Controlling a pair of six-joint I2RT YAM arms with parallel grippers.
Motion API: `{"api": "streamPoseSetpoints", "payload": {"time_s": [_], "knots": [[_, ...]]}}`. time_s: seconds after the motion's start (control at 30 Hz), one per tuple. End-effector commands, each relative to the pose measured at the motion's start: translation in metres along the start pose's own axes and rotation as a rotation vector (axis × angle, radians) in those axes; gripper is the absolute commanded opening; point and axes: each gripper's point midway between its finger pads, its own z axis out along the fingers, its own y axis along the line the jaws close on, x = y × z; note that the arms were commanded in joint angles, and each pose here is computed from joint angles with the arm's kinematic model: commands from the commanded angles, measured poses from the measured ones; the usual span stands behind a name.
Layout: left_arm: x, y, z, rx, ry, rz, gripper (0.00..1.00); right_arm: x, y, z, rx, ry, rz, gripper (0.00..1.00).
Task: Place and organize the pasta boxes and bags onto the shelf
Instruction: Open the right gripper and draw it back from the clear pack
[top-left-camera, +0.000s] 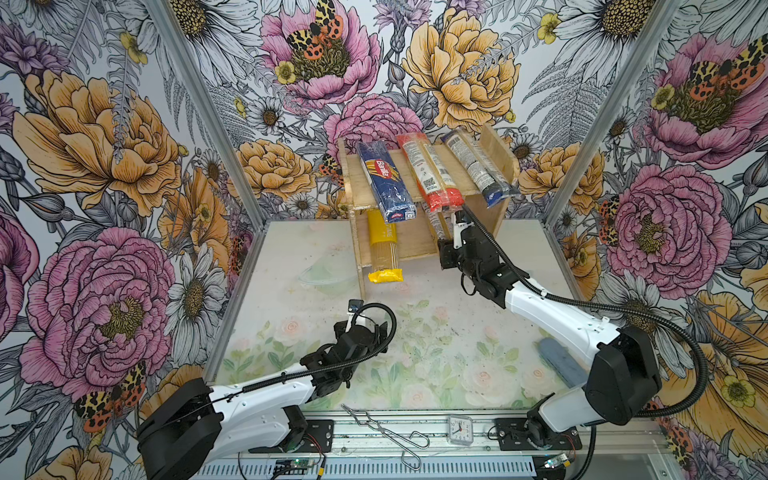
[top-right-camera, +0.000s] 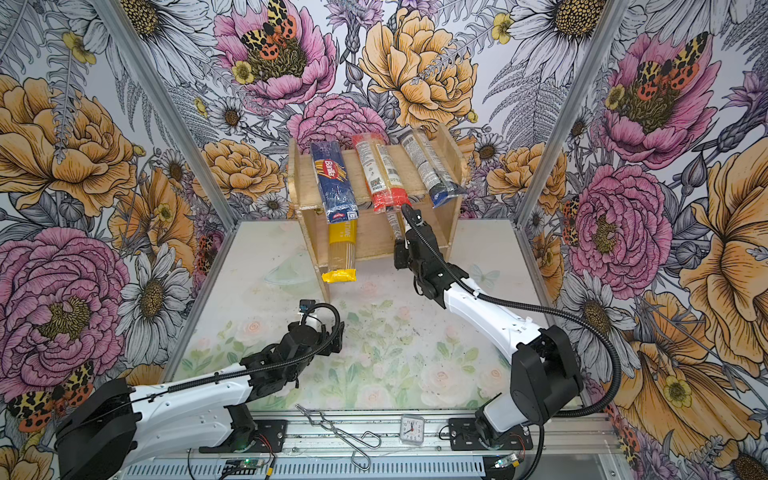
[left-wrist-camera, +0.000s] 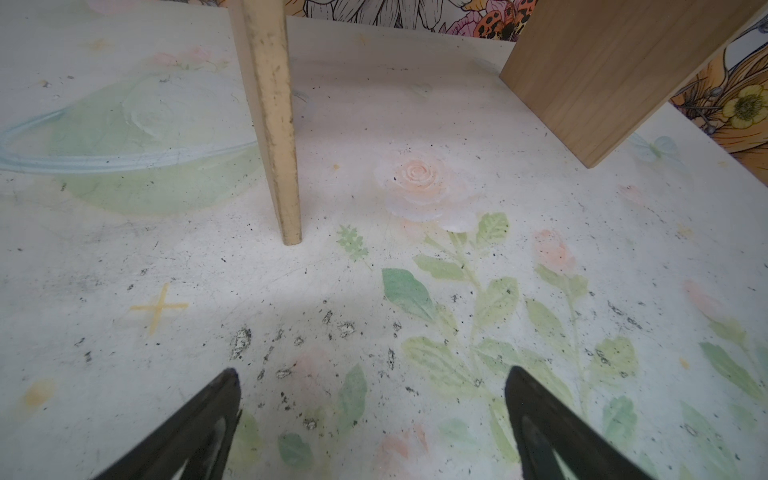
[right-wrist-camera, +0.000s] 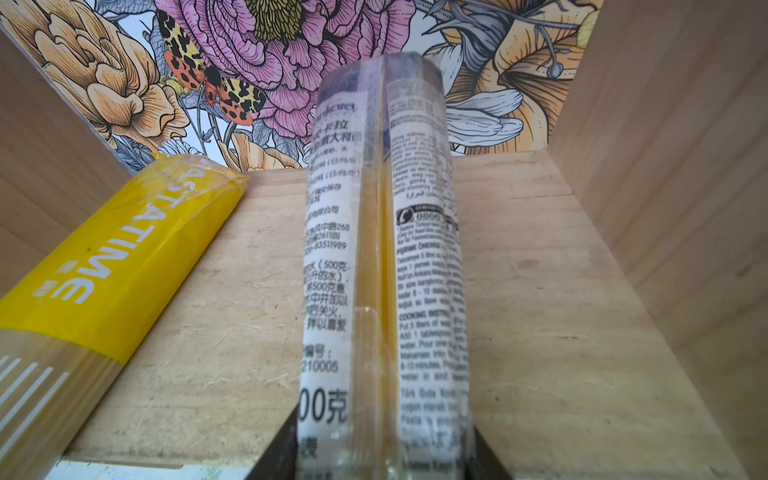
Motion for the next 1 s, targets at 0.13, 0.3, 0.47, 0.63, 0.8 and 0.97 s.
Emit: {"api": "streamPoseSetpoints", "payload": {"time_s": [0.13,0.3,0.47,0.63,0.8,0.97], "knots": [[-0.001,0.005,-0.002,-0.018,-0.014,-0.007,0.99,-0.054,0.002,-0.011,-0.011,-0.183,0.035,0.5],[-0.001,0.004,-0.001,-0.016,-0.012,-0.008,0.99,-0.057,0.003,-0.015,-0.016,-0.189,0.024,0.54],[-0.001,0.004,-0.001,-0.016,-0.013,-0.009,0.99,-0.057,0.006,-0.02,-0.037,-0.19,0.014,0.56],[-0.002,0.004,-0.001,-0.014,-0.013,-0.007,0.99,-0.057,0.013,-0.032,-0.091,-0.198,-0.025,0.58],[-0.001,0.004,-0.001,-0.015,-0.011,-0.006,0.99,-0.055,0.018,-0.047,-0.135,-0.189,-0.054,0.59],[-0.001,0.003,-0.001,-0.015,-0.011,-0.007,0.99,-0.043,0.017,-0.067,-0.167,-0.185,-0.059,0.6]]}}
